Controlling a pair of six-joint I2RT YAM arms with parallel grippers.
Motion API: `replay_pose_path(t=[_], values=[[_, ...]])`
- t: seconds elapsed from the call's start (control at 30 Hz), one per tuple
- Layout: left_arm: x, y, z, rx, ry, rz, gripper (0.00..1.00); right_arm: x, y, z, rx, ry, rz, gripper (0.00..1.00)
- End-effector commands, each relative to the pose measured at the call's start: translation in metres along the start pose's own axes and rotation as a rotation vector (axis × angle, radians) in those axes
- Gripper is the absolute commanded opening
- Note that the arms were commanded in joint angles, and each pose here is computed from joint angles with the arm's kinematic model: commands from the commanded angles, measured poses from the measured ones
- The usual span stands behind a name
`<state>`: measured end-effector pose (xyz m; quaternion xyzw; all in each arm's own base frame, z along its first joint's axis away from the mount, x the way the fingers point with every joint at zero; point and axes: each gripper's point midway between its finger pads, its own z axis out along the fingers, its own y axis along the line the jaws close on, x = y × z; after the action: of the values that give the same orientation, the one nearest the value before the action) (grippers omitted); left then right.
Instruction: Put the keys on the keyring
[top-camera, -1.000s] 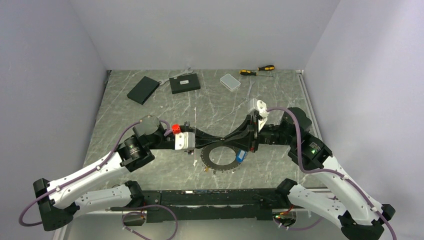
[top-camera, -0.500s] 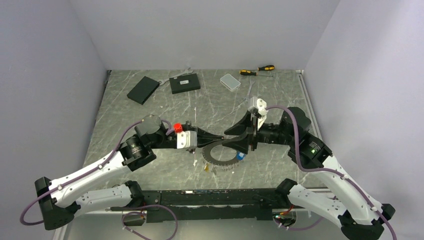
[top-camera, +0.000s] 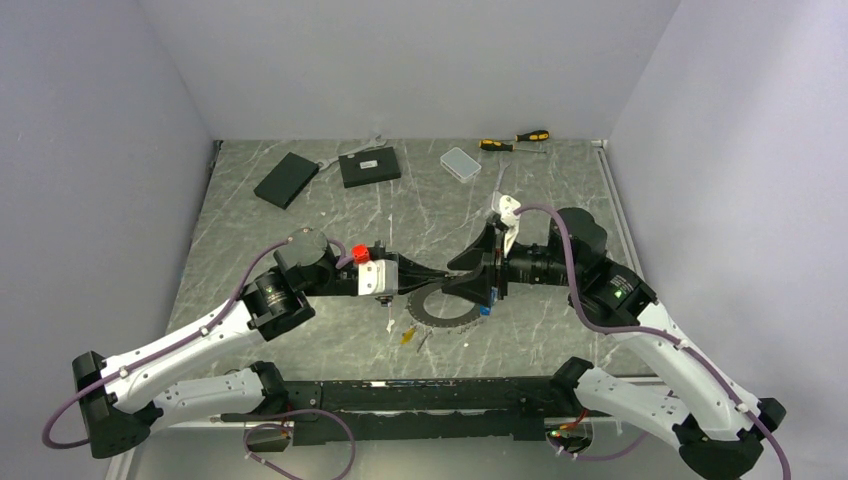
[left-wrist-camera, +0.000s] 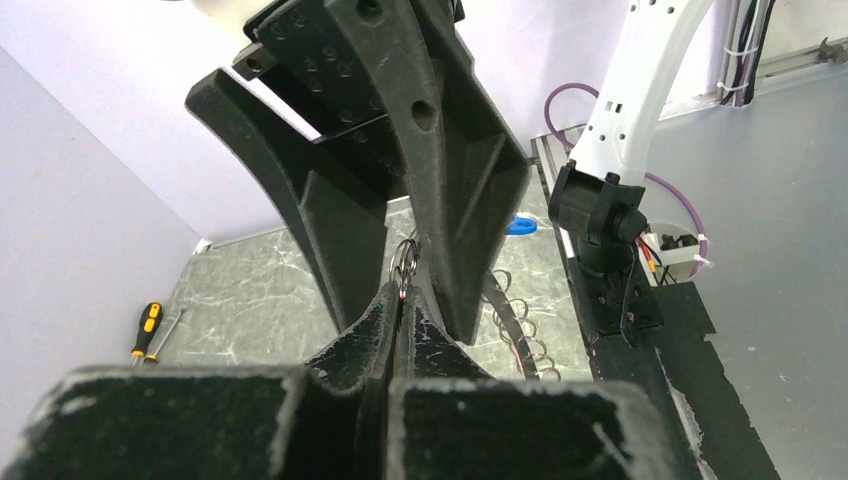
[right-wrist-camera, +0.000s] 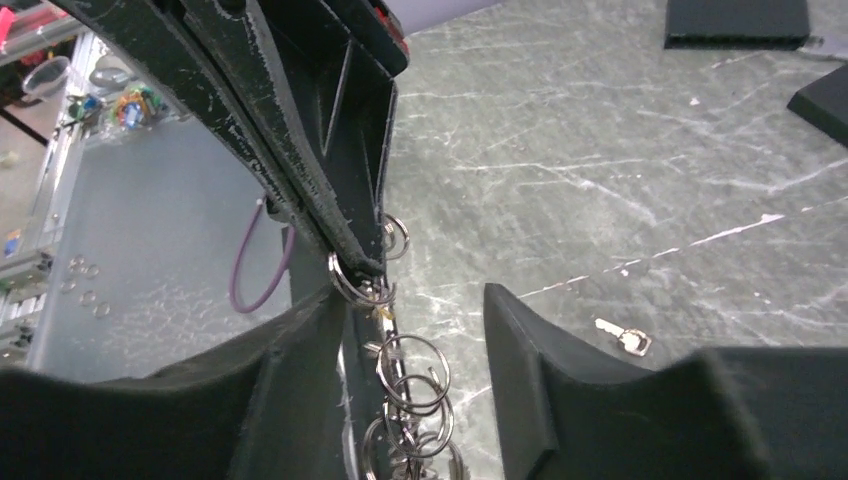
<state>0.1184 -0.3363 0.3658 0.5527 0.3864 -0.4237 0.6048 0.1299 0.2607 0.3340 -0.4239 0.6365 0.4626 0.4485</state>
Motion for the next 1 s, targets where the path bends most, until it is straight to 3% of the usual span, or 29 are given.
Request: replay_pose_path(t=[0.0, 0.17, 0.2, 0.4, 0.43, 0.53, 0.7, 0.8, 0.97], values=[[-0.028, 0.007, 0.000, -0.019, -0.073, 0.039, 0.00, -0.022, 0.008, -0.007, -0.013, -0.067, -0.073, 0.45], [-0.026, 0.007, 0.000, -0.021, -0.072, 0.033, 0.00, -0.029, 0.014, -0.009, -0.040, -0.103, -0.103, 0.03], [-0.026, 0.007, 0.000, -0.021, -0.073, 0.032, 0.00, -0.031, 0.015, -0.009, -0.044, -0.110, -0.107, 0.00], [-0.020, 0.006, 0.000, -0.020, -0.053, 0.018, 0.00, -0.030, 0.025, -0.014, -0.086, -0.113, -0.139, 0.00], [-0.018, 0.005, 0.000, -0.016, -0.045, 0.014, 0.04, -0.030, 0.024, -0.014, -0.077, -0.111, -0.144, 0.00], [-0.013, 0.002, -0.001, 0.000, -0.019, 0.008, 0.31, -0.031, 0.021, -0.017, -0.050, -0.102, -0.153, 0.00], [-0.002, -0.005, -0.004, 0.046, 0.059, 0.014, 0.56, -0.027, 0.014, -0.018, -0.013, -0.076, -0.153, 0.00], [0.001, -0.004, -0.006, 0.057, 0.105, 0.017, 0.58, -0.021, 0.007, -0.016, 0.012, -0.046, -0.148, 0.00], [-0.004, 0.005, -0.006, 0.056, 0.162, 0.052, 0.54, -0.004, -0.007, -0.013, 0.063, 0.046, -0.118, 0.00]])
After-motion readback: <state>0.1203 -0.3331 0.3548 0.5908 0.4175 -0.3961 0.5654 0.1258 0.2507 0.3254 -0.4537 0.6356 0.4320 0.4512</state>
